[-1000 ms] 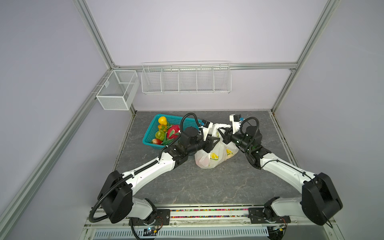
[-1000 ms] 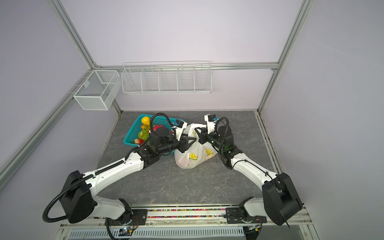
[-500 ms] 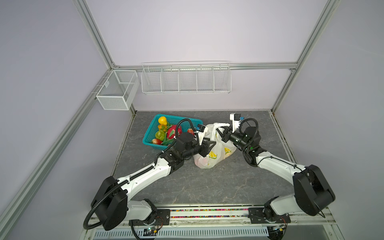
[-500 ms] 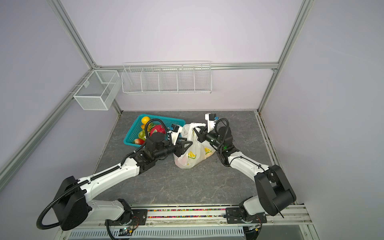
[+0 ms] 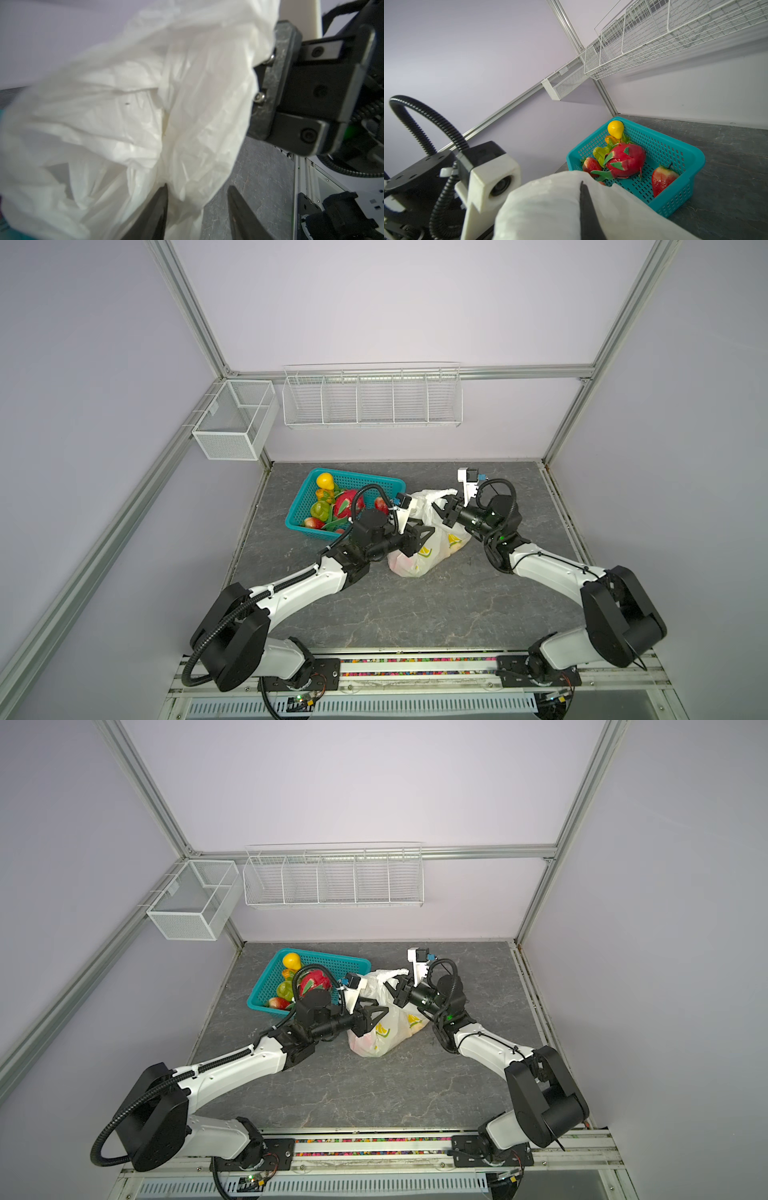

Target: Place the fake fruits into the plastic bag and tie a complex knot

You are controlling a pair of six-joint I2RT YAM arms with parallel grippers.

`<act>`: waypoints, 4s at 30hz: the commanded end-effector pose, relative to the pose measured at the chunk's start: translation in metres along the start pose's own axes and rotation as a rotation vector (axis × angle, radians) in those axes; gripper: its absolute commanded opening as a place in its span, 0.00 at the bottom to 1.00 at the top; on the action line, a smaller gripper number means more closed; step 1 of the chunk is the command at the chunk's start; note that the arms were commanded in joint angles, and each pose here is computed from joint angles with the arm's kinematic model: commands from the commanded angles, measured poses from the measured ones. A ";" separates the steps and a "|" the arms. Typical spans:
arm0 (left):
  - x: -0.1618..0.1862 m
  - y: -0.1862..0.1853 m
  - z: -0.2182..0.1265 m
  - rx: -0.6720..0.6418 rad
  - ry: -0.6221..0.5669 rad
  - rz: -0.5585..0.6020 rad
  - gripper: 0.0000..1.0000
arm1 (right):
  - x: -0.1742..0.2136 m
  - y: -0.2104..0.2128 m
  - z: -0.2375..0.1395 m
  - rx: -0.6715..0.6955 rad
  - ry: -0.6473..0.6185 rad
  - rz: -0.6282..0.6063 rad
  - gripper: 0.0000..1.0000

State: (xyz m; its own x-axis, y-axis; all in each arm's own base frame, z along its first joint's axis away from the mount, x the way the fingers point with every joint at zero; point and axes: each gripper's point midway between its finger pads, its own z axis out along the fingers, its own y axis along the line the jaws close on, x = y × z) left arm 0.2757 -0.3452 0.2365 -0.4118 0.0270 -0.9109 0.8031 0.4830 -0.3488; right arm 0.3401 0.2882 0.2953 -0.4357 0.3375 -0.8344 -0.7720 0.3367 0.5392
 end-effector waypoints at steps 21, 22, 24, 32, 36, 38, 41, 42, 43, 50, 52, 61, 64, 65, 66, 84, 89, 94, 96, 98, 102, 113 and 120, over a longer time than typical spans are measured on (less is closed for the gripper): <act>-0.056 0.018 -0.052 0.022 -0.070 -0.121 0.33 | 0.001 0.013 -0.004 -0.102 0.039 -0.090 0.06; -0.056 0.019 -0.049 0.026 -0.066 -0.138 0.32 | 0.001 0.012 -0.004 -0.101 0.040 -0.086 0.07; -0.057 0.019 -0.045 0.033 -0.064 -0.161 0.31 | 0.001 0.013 -0.004 -0.102 0.040 -0.087 0.07; -0.060 0.017 -0.028 0.107 -0.065 -0.216 0.31 | 0.000 0.013 -0.003 -0.100 0.036 -0.089 0.07; -0.065 0.013 -0.020 0.161 -0.068 -0.221 0.34 | 0.001 0.014 -0.002 -0.103 0.040 -0.089 0.07; -0.066 0.015 -0.015 0.170 -0.069 -0.232 0.34 | 0.001 0.014 -0.001 -0.103 0.041 -0.089 0.07; -0.068 0.016 -0.012 0.171 -0.074 -0.229 0.34 | 0.002 0.014 -0.002 -0.104 0.042 -0.089 0.07; -0.069 0.017 -0.011 0.166 -0.076 -0.227 0.34 | 0.001 0.014 -0.002 -0.104 0.042 -0.091 0.07; -0.069 0.017 -0.011 0.164 -0.079 -0.222 0.34 | 0.001 0.015 -0.002 -0.104 0.041 -0.094 0.07; -0.068 0.017 -0.013 0.160 -0.083 -0.211 0.17 | 0.001 0.014 -0.003 -0.093 0.045 -0.104 0.07; -0.068 0.017 -0.014 0.157 -0.083 -0.206 0.11 | 0.001 0.013 -0.003 -0.088 0.044 -0.102 0.07; -0.062 0.024 -0.019 0.096 -0.072 -0.173 0.00 | 0.003 0.007 -0.006 -0.050 0.063 -0.134 0.07; -0.062 0.026 -0.022 0.070 -0.068 -0.148 0.00 | 0.006 0.006 -0.008 -0.034 0.085 -0.158 0.09; -0.063 0.026 -0.024 0.065 -0.070 -0.140 0.00 | 0.007 0.006 -0.009 -0.027 0.094 -0.168 0.11; -0.063 0.025 -0.024 0.063 -0.069 -0.133 0.00 | 0.007 0.005 -0.010 -0.018 0.101 -0.177 0.14; -0.064 0.018 -0.027 0.095 -0.068 -0.115 0.00 | 0.008 -0.007 -0.095 0.345 0.285 -0.478 0.56; -0.063 0.018 -0.026 0.103 -0.065 -0.119 0.00 | 0.011 0.018 -0.087 0.211 0.321 -0.423 0.42; -0.063 0.017 -0.025 0.110 -0.066 -0.121 0.00 | 0.002 0.024 -0.076 0.158 0.297 -0.402 0.31; -0.063 0.016 -0.024 0.113 -0.064 -0.120 0.00 | -0.007 0.028 -0.070 0.140 0.291 -0.392 0.30; -0.063 0.016 -0.024 0.114 -0.064 -0.119 0.00 | -0.007 0.024 -0.064 0.140 0.305 -0.369 0.32; -0.063 0.015 -0.024 0.118 -0.064 -0.118 0.00 | -0.012 0.020 -0.056 0.130 0.292 -0.351 0.35; -0.062 0.012 -0.024 0.126 -0.061 -0.114 0.00 | -0.024 0.024 -0.047 0.093 0.262 -0.358 0.38; -0.063 0.011 -0.023 0.130 -0.064 -0.111 0.00 | -0.031 0.024 -0.046 0.093 0.251 -0.372 0.33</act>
State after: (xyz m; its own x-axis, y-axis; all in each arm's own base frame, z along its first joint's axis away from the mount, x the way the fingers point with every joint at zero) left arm 0.3033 -0.3169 0.2856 -0.5004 -0.0713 -0.8628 0.7826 0.3889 -0.4861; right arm 0.3120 0.2436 0.3133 -0.2880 -0.0605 -0.9557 -0.8385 0.4980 0.2211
